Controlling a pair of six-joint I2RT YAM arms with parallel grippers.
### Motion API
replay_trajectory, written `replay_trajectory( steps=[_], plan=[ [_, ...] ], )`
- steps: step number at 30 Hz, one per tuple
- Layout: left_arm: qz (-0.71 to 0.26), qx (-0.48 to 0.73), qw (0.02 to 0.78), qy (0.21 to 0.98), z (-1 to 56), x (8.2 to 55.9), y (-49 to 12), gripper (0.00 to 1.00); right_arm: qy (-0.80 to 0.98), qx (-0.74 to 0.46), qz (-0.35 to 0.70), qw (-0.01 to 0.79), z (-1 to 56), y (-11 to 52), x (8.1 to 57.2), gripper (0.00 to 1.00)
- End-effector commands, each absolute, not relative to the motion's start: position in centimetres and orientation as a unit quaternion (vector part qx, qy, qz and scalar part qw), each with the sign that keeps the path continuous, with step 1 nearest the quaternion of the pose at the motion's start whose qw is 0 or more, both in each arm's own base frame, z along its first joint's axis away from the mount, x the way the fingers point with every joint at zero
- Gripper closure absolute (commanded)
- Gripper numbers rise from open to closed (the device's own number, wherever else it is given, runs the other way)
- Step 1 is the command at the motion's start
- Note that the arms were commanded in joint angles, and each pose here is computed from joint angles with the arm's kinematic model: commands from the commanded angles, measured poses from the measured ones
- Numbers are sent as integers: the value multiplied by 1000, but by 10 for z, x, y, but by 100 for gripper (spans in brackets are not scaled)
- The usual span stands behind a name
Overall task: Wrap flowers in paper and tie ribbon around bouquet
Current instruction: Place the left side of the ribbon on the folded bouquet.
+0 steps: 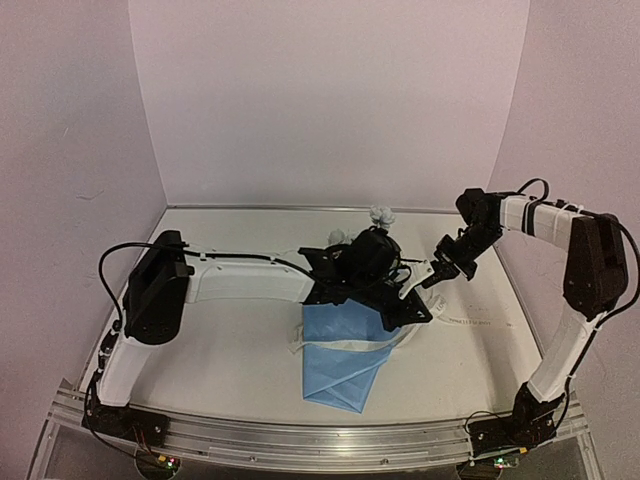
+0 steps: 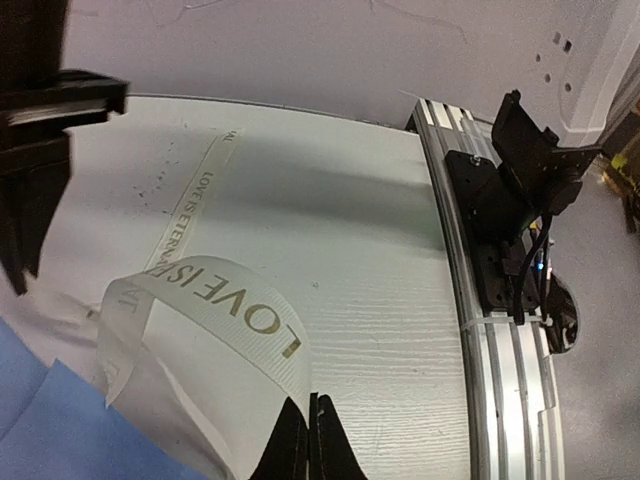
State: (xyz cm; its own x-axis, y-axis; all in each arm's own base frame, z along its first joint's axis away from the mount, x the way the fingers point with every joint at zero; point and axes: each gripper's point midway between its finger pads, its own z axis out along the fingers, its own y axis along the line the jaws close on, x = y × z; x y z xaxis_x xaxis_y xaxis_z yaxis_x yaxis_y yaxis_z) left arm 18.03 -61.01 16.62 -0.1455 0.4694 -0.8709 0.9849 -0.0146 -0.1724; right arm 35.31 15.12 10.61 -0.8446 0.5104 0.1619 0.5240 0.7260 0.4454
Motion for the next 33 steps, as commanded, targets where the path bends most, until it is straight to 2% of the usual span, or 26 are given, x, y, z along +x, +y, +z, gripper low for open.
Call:
replay_trajectory(
  steps=[1, 8, 12, 18, 21, 22, 25, 29, 31, 33],
  plan=[
    [-417, 639, 334, 554, 204, 159, -627, 100, -917, -283, -279, 24, 123, 164, 370, 100],
    [-412, 640, 388, 520, 224, 164, -635, 100, -918, -278, -280, 40, 121, 167, 374, 100],
    [-430, 658, 347, 512, 210, 153, -642, 100, -921, -266, -282, 41, 126, 168, 371, 100],
    [-433, 667, 280, 539, 150, 148, -648, 100, -924, -249, -290, 25, 140, 166, 363, 100],
    [-434, 648, 277, 561, 142, 157, -652, 99, -923, -239, -302, 22, 149, 170, 357, 100],
    [-439, 637, 286, 566, 145, 164, -653, 97, -924, -231, -305, 20, 152, 172, 355, 100],
    [-471, 582, 295, 595, 163, 193, -643, 79, -927, -212, -310, 15, 157, 177, 346, 100],
    [-514, 536, 322, 587, 210, 212, -623, 50, -931, -190, -311, 8, 162, 181, 339, 100],
    [-526, 528, 331, 578, 230, 211, -614, 41, -934, -176, -312, 2, 165, 184, 337, 100],
    [-541, 520, 330, 572, 248, 208, -602, 36, -938, -157, -310, -6, 168, 188, 334, 100]
  ],
)
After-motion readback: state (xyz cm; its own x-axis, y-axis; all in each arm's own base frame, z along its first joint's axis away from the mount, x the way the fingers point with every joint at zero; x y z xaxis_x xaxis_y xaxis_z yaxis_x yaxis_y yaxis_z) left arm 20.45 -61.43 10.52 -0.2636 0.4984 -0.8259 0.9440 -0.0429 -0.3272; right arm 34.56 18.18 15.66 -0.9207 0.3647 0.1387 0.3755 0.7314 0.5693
